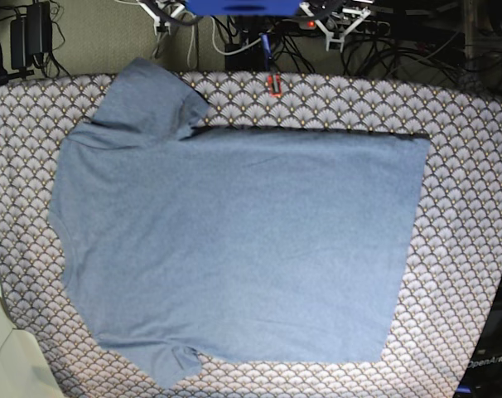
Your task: Fold the T-shirt properly
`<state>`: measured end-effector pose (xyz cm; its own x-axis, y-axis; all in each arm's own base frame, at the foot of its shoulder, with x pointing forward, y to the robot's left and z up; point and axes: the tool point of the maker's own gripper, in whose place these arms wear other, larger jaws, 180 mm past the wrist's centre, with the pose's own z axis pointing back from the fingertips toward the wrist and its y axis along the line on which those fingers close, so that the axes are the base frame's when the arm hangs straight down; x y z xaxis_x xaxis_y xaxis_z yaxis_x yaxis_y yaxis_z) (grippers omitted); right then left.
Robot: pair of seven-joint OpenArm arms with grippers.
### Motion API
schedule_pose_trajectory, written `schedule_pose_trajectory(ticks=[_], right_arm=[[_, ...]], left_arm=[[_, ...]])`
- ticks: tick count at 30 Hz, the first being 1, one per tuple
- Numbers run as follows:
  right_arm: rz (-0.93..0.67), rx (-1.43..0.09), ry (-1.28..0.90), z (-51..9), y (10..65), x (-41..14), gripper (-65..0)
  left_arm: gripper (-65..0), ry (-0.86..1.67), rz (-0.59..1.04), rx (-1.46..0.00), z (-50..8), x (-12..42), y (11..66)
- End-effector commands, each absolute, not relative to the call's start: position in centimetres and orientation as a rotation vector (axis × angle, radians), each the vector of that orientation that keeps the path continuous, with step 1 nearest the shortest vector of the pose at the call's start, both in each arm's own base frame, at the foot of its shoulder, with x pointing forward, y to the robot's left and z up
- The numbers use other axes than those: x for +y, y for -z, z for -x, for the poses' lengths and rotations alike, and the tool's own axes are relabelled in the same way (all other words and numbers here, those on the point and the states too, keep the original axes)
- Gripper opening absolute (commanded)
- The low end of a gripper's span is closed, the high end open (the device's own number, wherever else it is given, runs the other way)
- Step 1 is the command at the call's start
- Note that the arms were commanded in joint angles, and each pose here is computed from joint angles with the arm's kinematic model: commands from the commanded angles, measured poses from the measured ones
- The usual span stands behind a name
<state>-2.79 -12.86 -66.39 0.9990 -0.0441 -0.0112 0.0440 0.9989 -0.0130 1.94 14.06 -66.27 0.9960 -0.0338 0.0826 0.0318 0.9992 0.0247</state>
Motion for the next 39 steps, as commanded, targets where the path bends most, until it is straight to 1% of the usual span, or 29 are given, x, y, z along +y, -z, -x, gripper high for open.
schedule_pose_trajectory(ticks=[1,15,25,27,29,33,36,39], right_arm=[[0.008,0.016,0.040,3.1,66.4,-12.9,-65.0],[0.008,0.017,0.040,3.2,66.4,-12.9,-65.0],[0.009,0.037,0.040,4.8,66.3,-12.9,-65.0],[0.011,0.002,0.038,5.1,66.2,-13.1,-65.0],[0.036,-0.083,0.030,6.0,65.8,-14.6,-65.0],[0.073,-0.312,0.007,7.3,63.1,-16.8,-65.0],[0.086,-0.417,-0.012,7.1,60.5,-17.6,-65.0],[0.084,-0.516,-0.030,5.7,57.6,-17.5,-65.0]], left_arm=[[-64.6,0.040,-0.016,-0.082,-1.8,13.8,66.3],[-64.6,0.040,-0.016,-0.075,-1.6,13.8,66.3],[-64.7,0.042,-0.017,-0.058,-0.2,13.9,66.3],[-64.7,0.041,-0.030,-0.054,0.4,14.9,66.2],[-64.7,0.042,-0.041,-0.091,1.1,15.9,65.8],[-64.7,0.085,-0.061,-0.289,1.6,18.0,62.0],[-64.7,0.064,-0.038,-0.428,0.3,17.9,57.6],[-64.7,0.038,-0.007,-0.512,-1.8,18.1,53.7]])
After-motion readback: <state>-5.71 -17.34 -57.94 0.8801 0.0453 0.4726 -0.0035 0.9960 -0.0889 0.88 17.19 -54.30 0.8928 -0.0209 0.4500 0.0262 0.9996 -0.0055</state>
